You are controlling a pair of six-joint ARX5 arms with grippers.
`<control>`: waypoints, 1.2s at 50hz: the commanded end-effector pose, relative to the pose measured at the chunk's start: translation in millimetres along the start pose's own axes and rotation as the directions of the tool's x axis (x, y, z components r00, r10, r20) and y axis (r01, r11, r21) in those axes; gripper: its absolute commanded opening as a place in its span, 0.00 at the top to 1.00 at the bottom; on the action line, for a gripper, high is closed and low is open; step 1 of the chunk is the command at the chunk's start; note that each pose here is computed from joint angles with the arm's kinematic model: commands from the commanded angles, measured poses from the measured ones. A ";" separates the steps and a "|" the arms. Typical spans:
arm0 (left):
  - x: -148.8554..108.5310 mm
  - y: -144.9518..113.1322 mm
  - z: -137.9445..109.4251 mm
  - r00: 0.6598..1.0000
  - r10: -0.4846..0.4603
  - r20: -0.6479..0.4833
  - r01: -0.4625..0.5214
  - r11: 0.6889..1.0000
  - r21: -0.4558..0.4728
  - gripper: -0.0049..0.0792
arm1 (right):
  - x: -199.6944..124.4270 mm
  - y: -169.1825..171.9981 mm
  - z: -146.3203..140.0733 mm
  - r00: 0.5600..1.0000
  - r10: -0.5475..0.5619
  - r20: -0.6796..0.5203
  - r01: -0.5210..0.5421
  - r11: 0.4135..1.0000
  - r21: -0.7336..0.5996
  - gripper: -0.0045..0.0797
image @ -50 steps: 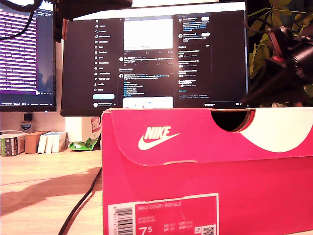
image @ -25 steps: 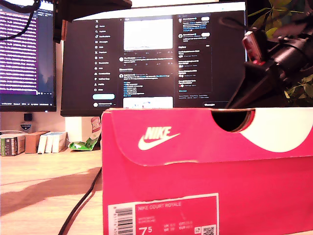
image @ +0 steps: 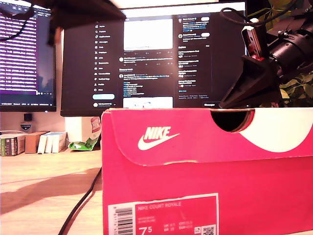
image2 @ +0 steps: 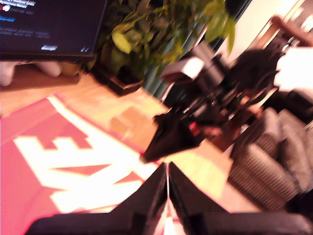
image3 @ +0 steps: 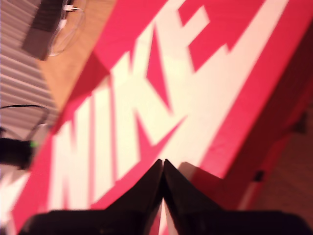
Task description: Close the red shoebox by pushing the lid with your left arm and holding the box in place with your right arm
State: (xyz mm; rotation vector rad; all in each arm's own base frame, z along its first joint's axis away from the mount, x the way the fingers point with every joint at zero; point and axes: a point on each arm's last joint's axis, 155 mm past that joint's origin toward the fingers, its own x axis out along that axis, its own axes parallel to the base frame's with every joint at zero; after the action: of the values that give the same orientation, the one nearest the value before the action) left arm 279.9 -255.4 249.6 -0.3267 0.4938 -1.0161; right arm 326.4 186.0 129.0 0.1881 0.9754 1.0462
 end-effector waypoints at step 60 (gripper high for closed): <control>-113.9 88.6 -28.2 0.862 0.477 0.171 -0.499 0.858 0.122 0.96 | -168.9 -51.4 -13.5 0.483 -0.733 0.479 0.740 0.634 0.224 0.96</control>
State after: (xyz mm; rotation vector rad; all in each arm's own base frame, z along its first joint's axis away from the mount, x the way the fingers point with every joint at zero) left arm 281.3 -119.2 222.9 -0.1134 0.3383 -0.5539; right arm 328.8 24.9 190.4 0.0018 0.4560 0.1715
